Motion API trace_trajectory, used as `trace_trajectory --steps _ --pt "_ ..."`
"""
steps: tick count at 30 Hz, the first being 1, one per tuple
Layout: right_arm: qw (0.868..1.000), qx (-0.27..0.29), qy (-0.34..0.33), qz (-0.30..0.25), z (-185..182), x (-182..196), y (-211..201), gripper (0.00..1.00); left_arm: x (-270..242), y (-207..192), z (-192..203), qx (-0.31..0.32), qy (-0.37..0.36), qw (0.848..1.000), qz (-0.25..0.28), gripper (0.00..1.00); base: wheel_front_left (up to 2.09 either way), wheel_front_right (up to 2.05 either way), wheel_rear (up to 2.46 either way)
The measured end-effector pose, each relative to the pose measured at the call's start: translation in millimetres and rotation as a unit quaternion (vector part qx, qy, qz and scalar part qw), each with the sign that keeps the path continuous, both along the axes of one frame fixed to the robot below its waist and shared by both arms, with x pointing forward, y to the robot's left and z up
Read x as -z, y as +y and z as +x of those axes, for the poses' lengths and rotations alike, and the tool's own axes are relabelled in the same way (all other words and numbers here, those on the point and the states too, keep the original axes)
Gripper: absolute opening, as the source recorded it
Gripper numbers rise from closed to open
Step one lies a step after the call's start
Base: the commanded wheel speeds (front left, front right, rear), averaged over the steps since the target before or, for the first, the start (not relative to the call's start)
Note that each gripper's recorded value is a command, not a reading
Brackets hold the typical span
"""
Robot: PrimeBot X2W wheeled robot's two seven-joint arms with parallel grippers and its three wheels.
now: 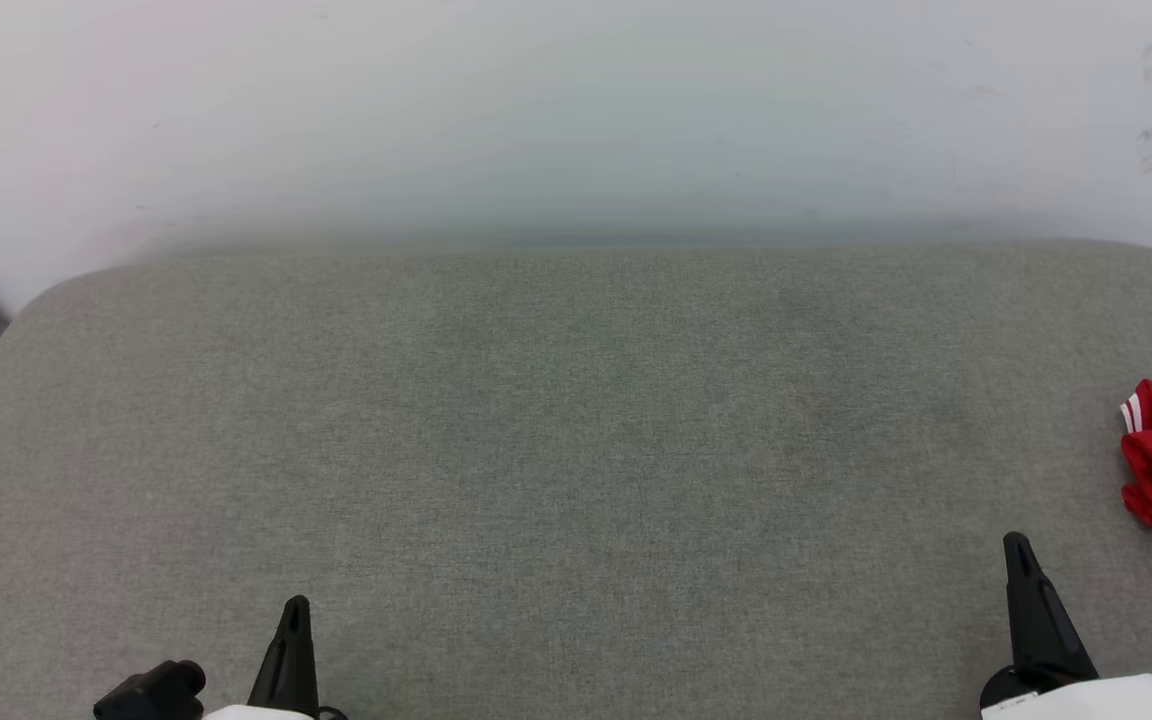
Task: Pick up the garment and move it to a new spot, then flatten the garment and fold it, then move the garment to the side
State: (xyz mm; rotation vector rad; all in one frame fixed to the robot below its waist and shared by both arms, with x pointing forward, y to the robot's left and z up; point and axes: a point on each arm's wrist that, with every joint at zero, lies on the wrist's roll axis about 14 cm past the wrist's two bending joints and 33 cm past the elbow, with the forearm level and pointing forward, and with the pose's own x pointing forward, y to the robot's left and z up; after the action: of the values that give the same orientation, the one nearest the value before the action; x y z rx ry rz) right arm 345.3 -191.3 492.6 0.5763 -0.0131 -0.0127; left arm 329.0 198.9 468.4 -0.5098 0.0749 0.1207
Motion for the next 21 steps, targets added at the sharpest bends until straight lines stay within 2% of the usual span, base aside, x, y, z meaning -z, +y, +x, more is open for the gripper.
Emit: trace_trajectory --steps 21 --pt "0.989 0.008 0.012 0.144 12 1 -5 0.00 -3 3 15 -0.009 -0.005 0.988 -0.154 0.00 0.00 0.00 0.00"
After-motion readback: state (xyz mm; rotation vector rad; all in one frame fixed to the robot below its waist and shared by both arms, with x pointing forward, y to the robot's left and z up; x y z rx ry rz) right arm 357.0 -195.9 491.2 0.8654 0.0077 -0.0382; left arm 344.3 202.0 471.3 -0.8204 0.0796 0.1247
